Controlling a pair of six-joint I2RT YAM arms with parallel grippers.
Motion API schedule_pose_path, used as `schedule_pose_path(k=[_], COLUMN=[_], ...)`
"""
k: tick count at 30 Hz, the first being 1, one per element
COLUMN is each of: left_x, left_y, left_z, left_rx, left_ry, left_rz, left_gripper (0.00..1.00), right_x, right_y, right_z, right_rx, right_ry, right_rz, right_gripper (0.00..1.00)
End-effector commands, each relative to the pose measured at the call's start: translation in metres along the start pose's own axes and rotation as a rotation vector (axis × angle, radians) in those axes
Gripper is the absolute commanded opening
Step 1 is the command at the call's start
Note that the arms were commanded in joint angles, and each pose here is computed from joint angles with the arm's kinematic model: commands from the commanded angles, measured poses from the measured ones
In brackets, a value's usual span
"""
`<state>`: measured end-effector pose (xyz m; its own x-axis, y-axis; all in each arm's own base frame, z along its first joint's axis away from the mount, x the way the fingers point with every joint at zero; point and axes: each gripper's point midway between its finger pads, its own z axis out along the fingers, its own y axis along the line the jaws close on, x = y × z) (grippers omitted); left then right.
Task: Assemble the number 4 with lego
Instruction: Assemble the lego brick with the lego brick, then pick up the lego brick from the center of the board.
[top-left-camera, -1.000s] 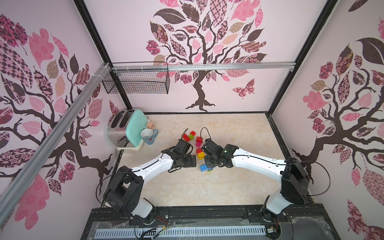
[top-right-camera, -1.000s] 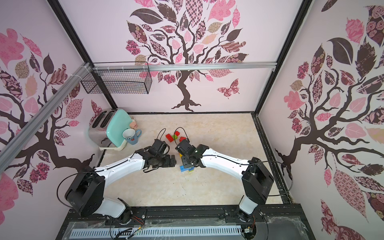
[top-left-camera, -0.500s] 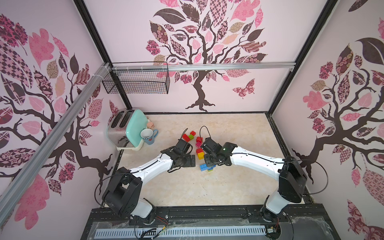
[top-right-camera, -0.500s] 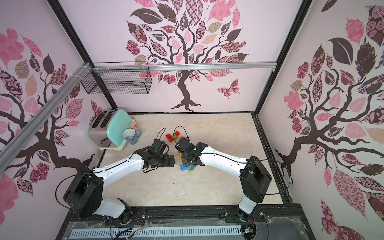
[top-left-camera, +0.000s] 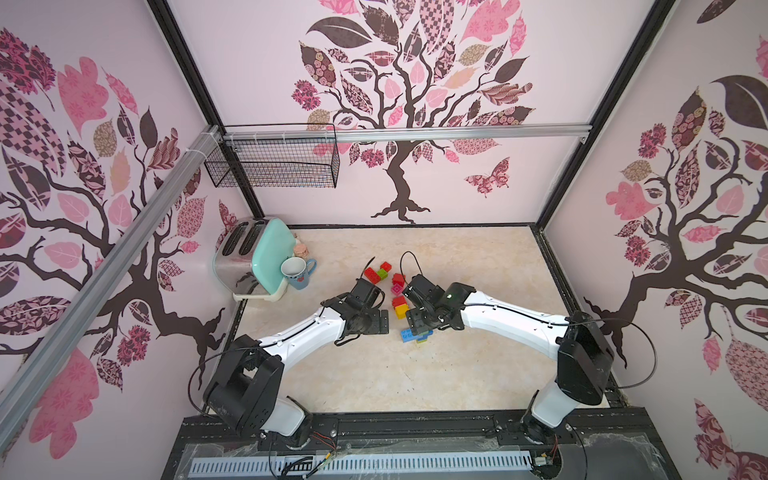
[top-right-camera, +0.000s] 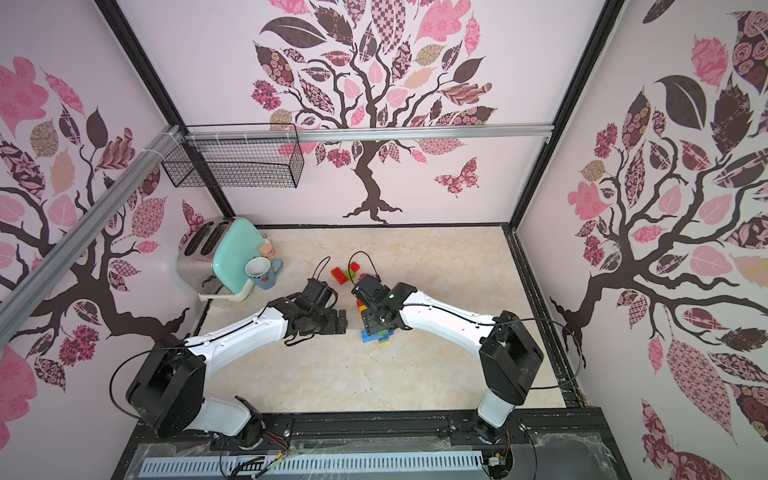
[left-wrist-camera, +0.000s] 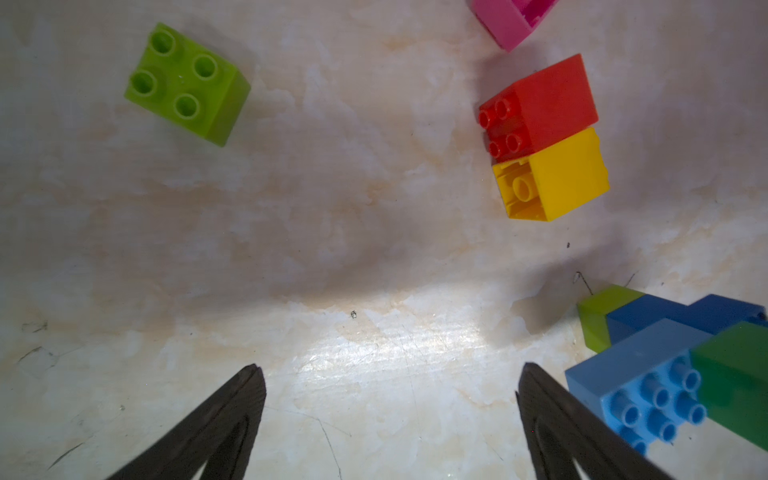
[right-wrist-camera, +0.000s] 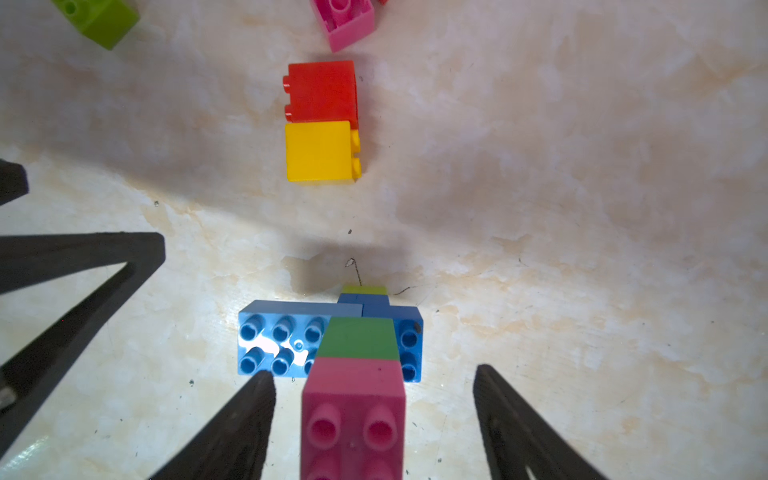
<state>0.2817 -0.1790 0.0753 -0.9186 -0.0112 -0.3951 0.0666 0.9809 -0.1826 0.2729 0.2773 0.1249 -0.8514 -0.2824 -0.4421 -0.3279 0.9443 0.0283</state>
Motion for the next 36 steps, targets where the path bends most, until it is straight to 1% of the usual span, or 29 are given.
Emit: schedule_pose_path(k=[1, 4, 6, 8, 10, 11, 14, 15, 17, 21, 24, 27, 28, 29, 32, 36], left_x=[-0.028, -0.040, -0.042, -0.043, -0.041, -0.040, -0.035, -0.034, -0.031, -0.030, -0.030, -0.028, -0.028, -0.028, -0.027, -0.025], left_y=[0.003, 0.017, 0.029, 0.038, 0.047, 0.050, 0.054, 0.054, 0.057, 0.057, 0.056, 0.059, 0.060, 0.060, 0.062, 0.064], left_z=[-0.027, -0.043, -0.050, -0.053, -0.054, -0.055, -0.057, -0.059, -0.058, -0.056, -0.057, -0.055, -0.055, -0.055, -0.057, -0.057], left_rx=[-0.021, -0.049, -0.058, -0.055, -0.068, -0.076, -0.089, -0.091, -0.094, -0.084, -0.086, -0.100, -0.104, -0.107, -0.116, -0.123], left_ry=[-0.118, -0.192, -0.212, -0.222, -0.222, -0.222, -0.207, -0.205, -0.209, -0.211, -0.203, -0.195, -0.197, -0.195, -0.195, -0.196], left_rz=[-0.040, -0.093, -0.141, -0.178, -0.198, -0.202, -0.205, -0.207, -0.216, -0.221, -0.214, -0.206, -0.206, -0.205, -0.203, -0.196], left_gripper=[0.98, 0.98, 0.98, 0.98, 0.98, 0.98, 0.98, 0.98, 0.98, 0.98, 0.98, 0.98, 0.98, 0.98, 0.98, 0.98], right_x=[-0.037, -0.055, -0.073, -0.093, -0.110, -0.116, -0.130, -0.135, -0.142, -0.159, -0.172, -0.189, -0.194, -0.187, -0.182, -0.164], right_y=[0.012, 0.020, 0.021, 0.020, 0.017, 0.016, -0.003, -0.006, -0.014, -0.015, -0.007, -0.002, -0.001, 0.000, 0.004, 0.004], right_z=[-0.041, -0.042, -0.039, -0.031, -0.015, -0.006, 0.027, 0.035, 0.053, 0.094, 0.115, 0.134, 0.135, 0.155, 0.169, 0.179], right_rx=[-0.091, -0.146, -0.191, -0.229, -0.261, -0.267, -0.184, -0.181, -0.189, -0.260, -0.297, -0.291, -0.293, -0.296, -0.319, -0.331], right_ry=[-0.153, -0.232, -0.258, -0.285, -0.296, -0.289, -0.224, -0.207, -0.173, -0.100, -0.068, -0.083, -0.094, -0.059, -0.022, 0.032], right_rz=[-0.020, -0.041, -0.029, -0.016, -0.062, -0.091, -0.161, -0.181, -0.200, -0.255, -0.298, -0.299, -0.299, -0.294, -0.294, -0.299], right_gripper=[0.84, 0.90, 0.92, 0.92, 0.91, 0.89, 0.87, 0.86, 0.84, 0.74, 0.72, 0.73, 0.73, 0.73, 0.73, 0.72])
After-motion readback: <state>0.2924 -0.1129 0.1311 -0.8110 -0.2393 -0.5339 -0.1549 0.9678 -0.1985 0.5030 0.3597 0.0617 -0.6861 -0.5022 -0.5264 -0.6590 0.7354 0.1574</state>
